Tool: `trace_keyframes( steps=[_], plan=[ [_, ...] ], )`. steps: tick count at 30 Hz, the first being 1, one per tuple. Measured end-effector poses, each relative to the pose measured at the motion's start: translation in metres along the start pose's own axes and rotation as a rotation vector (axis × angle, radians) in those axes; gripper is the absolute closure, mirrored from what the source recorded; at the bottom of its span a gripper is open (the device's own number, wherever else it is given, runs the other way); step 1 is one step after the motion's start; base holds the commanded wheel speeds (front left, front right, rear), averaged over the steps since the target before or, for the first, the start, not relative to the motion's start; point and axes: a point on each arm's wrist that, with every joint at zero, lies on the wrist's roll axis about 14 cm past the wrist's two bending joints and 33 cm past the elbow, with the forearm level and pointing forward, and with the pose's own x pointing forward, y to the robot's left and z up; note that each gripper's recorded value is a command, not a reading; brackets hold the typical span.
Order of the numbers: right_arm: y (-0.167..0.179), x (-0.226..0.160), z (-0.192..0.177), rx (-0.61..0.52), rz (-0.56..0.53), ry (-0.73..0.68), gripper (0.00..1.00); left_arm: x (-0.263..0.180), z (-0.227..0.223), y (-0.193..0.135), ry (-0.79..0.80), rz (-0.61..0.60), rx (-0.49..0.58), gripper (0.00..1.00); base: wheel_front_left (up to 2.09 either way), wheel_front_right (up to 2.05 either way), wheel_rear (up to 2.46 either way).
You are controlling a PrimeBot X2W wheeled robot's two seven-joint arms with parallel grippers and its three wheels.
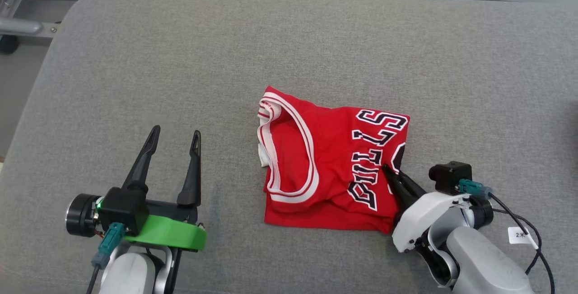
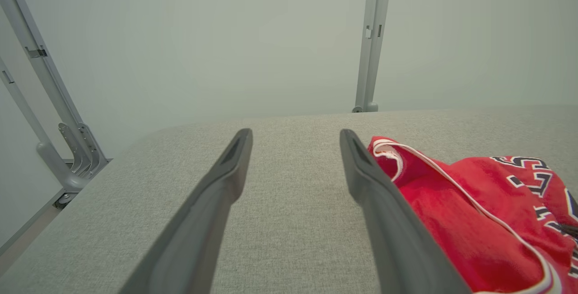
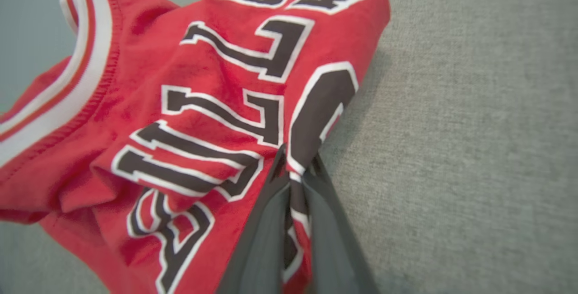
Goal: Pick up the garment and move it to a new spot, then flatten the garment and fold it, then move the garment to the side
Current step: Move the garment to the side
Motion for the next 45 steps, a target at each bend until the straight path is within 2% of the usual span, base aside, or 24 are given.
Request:
trace_keyframes(
  steps=[10,15,20,26,34,39,45],
  plan=[
    [-0.021,-0.028,0.070,-0.297,0.025,-0.174,1.00,0.016,0.001,-0.020,-0.021,-0.062,-0.011,0.00,0.00,0.00,0.00],
    [-0.042,-0.066,0.113,-0.459,-0.035,-0.224,1.00,0.030,0.000,-0.043,-0.030,-0.138,-0.021,0.00,0.00,0.00,0.00],
    [-0.068,-0.121,0.142,-0.584,-0.158,-0.199,1.00,0.047,-0.003,-0.079,-0.030,-0.250,-0.040,0.00,0.00,0.00,0.00],
    [-0.095,-0.162,0.150,-0.603,-0.282,-0.164,1.00,0.067,-0.002,-0.117,-0.042,-0.364,-0.051,0.00,0.00,0.00,0.00],
    [-0.129,-0.171,0.163,-0.604,-0.361,-0.169,1.00,0.087,-0.022,-0.146,-0.004,-0.459,-0.059,0.00,0.00,0.00,0.00],
    [-0.186,-0.186,0.161,-0.573,-0.484,-0.117,1.00,0.099,-0.037,-0.161,0.015,-0.503,-0.076,0.00,0.00,0.00,0.00],
    [-0.256,-0.210,0.158,-0.528,-0.652,-0.083,1.00,0.109,-0.067,-0.163,0.071,-0.529,-0.068,0.00,0.00,0.00,0.00]
  ],
)
